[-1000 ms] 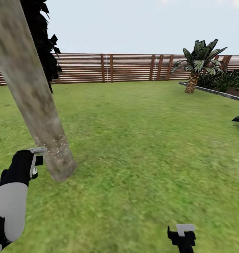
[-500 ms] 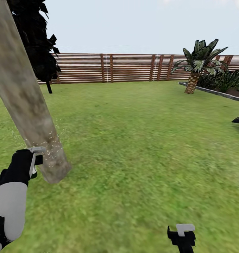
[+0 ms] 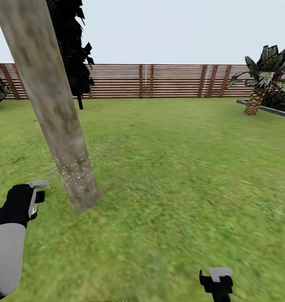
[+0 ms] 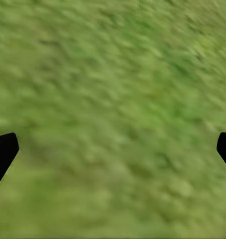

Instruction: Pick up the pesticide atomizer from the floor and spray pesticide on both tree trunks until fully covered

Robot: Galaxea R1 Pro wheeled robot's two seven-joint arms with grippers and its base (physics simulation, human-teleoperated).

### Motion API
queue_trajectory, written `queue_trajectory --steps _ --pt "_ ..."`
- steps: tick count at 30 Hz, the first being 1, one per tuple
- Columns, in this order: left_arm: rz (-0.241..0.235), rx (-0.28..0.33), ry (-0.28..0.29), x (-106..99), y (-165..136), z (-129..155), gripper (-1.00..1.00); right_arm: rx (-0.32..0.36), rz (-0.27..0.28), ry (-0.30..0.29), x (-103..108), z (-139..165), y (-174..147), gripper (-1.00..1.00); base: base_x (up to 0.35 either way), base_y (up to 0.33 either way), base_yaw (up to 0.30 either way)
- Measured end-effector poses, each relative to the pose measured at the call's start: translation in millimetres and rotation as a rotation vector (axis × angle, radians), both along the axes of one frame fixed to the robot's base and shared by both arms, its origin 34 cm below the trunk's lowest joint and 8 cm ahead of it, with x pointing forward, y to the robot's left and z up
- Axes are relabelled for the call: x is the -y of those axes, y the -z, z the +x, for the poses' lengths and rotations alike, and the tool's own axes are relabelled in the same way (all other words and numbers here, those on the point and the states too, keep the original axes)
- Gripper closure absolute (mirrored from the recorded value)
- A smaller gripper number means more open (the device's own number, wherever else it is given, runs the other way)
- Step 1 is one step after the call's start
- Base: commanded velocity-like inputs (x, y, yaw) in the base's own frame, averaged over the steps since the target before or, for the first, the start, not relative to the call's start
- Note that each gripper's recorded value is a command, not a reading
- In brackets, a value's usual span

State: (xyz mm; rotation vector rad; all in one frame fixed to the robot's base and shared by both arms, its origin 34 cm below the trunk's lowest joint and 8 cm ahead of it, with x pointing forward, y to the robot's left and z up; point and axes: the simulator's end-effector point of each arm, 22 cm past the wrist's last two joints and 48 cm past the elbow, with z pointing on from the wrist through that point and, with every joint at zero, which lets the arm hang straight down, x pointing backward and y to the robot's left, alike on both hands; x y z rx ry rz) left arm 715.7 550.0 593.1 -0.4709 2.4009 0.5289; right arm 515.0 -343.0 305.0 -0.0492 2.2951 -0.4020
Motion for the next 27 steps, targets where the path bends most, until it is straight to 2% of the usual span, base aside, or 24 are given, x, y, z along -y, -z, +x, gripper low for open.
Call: queue_trajectory --steps 3,5,7,8,9,10,11,12,13,14,15,16,17,19,22,27 --pt "0.001 -0.054 0.016 5.4 42.0 -26.5 1.00 0.000 0.000 0.000 0.0 0.0 0.2 -1.00 -0.231 0.000 0.045" --pt "0.014 -0.056 0.029 4.9 57.6 -36.8 1.00 0.000 0.000 0.000 0.1 0.0 0.3 -1.00 -0.322 0.000 0.007" --pt "0.008 -0.061 0.046 8.0 81.2 -49.7 1.00 0.000 -0.001 0.000 0.8 0.2 0.1 -1.00 -0.334 0.000 0.002" --pt "-0.001 -0.068 0.070 13.5 99.5 -58.3 1.00 0.000 -0.002 -0.002 0.8 0.6 0.0 -1.00 -0.337 0.000 0.000" --pt "-0.017 -0.075 0.124 25.9 127.4 -69.7 1.00 0.000 -0.004 -0.010 -0.1 1.3 -0.3 -1.00 -0.338 0.000 0.000" --pt "-0.033 -0.058 0.358 72.2 171.5 -80.2 1.00 -0.005 -0.043 -0.134 -15.5 8.2 -1.9 -1.00 -0.338 0.000 0.000" --pt "-0.047 -0.087 0.519 102.7 204.0 -101.2 1.00 0.005 -0.079 -0.249 -31.0 17.7 -6.0 -1.00 -0.338 0.000 0.000" --pt "-0.026 -0.059 0.649 121.8 201.0 -95.1 1.00 0.028 -0.103 -0.347 -46.7 31.2 -13.6 -1.00 -0.338 0.000 0.000" --pt "-0.028 -0.075 0.774 142.7 209.7 -101.8 1.00 0.046 -0.097 -0.448 -68.3 43.1 -19.5 -1.00 -0.338 0.000 0.000" --pt "-0.045 -0.111 0.906 165.5 220.8 -113.9 1.00 0.048 -0.062 -0.559 -94.2 50.3 -22.8 -1.00 -0.326 0.000 0.000" --pt "-0.085 -0.178 1.065 193.0 234.5 -135.0 1.00 0.021 -0.006 -0.711 -125.9 52.0 -24.8 -1.00 -0.205 0.000 0.000" --pt "-0.119 -0.230 1.161 208.9 241.4 -150.4 1.00 -0.016 0.055 -0.816 -147.6 48.6 -26.7 -1.00 -0.105 0.000 0.000" --pt "-0.147 -0.267 1.226 219.3 244.9 -161.5 1.00 -0.048 0.102 -0.895 -163.0 44.6 -30.0 -1.00 -0.054 0.000 0.000" --pt "-0.205 -0.321 1.315 236.2 247.9 -179.1 1.00 -0.070 0.165 -1.012 -184.9 43.6 -43.3 -1.00 -0.017 0.000 0.000" --pt "-0.266 -0.378 1.410 253.2 248.2 -198.5 1.00 -0.074 0.220 -1.143 -208.7 41.9 -63.3 -1.00 -0.004 0.000 0.000" --pt "-0.267 -0.419 1.495 276.1 253.1 -208.7 1.00 -0.082 0.245 -1.189 -218.7 36.4 -67.8 -1.00 0.000 0.000 0.000"
